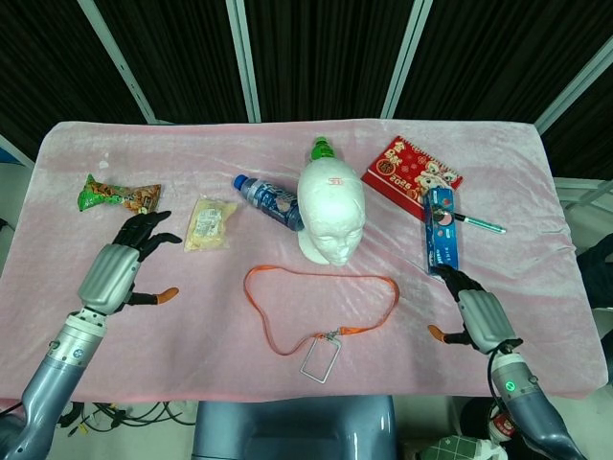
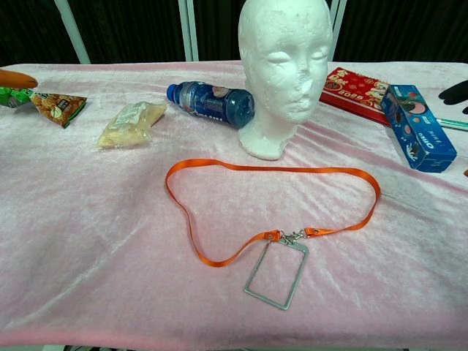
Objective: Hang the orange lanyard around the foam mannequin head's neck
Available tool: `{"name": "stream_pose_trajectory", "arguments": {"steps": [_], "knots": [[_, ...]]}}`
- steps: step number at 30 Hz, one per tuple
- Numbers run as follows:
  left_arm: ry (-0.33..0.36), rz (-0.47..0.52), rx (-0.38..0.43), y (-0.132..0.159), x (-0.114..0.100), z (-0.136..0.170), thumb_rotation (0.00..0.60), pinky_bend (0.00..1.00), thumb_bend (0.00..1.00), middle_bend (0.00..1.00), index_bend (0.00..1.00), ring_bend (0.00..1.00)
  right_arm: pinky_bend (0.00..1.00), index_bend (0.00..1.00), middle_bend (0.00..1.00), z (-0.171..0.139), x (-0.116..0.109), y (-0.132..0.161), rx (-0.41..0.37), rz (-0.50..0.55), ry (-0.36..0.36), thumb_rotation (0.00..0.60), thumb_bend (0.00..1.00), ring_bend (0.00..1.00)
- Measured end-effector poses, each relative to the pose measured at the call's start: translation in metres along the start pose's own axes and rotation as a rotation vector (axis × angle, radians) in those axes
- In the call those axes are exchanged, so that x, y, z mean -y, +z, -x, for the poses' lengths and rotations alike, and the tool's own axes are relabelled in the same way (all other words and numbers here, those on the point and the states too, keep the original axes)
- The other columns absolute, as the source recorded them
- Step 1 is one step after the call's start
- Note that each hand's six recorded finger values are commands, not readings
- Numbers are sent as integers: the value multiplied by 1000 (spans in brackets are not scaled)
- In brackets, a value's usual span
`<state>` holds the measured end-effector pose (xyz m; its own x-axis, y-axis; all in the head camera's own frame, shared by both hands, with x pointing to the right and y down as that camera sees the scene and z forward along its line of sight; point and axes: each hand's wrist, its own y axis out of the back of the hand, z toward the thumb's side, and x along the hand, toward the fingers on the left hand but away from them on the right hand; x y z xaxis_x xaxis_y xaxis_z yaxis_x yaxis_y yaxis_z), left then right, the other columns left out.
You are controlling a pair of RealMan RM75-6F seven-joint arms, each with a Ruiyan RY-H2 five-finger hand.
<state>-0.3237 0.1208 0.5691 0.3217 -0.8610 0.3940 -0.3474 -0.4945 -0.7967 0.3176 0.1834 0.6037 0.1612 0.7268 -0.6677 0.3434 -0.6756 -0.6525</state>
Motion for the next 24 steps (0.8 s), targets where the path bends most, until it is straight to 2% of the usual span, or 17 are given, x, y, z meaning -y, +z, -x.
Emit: {"name": "stream_pose_trajectory", "arguments": {"steps": [5,10,15,19,24], "knots": [[-21,-18,-110,-22,17,-4,600,0,170,47,296,0,167,185,88,28,4,5,31,11,4,600,152,116],[-54,-97,-167,-35,36,-12,600,0,198,45,304,0,167,223,97,54,12,15,56,20,14,600,152,122],[-119,-160,-235,-46,62,-22,600,0,198,44,317,0,167,297,101,76,23,25,90,59,15,600,158,123],[-157,-152,-251,-41,83,-35,600,0,198,44,340,0,167,334,101,94,36,34,129,75,15,600,167,123],[-123,-102,-228,-29,86,-49,600,0,198,44,351,0,167,372,101,108,46,40,156,49,10,600,171,123]]}}
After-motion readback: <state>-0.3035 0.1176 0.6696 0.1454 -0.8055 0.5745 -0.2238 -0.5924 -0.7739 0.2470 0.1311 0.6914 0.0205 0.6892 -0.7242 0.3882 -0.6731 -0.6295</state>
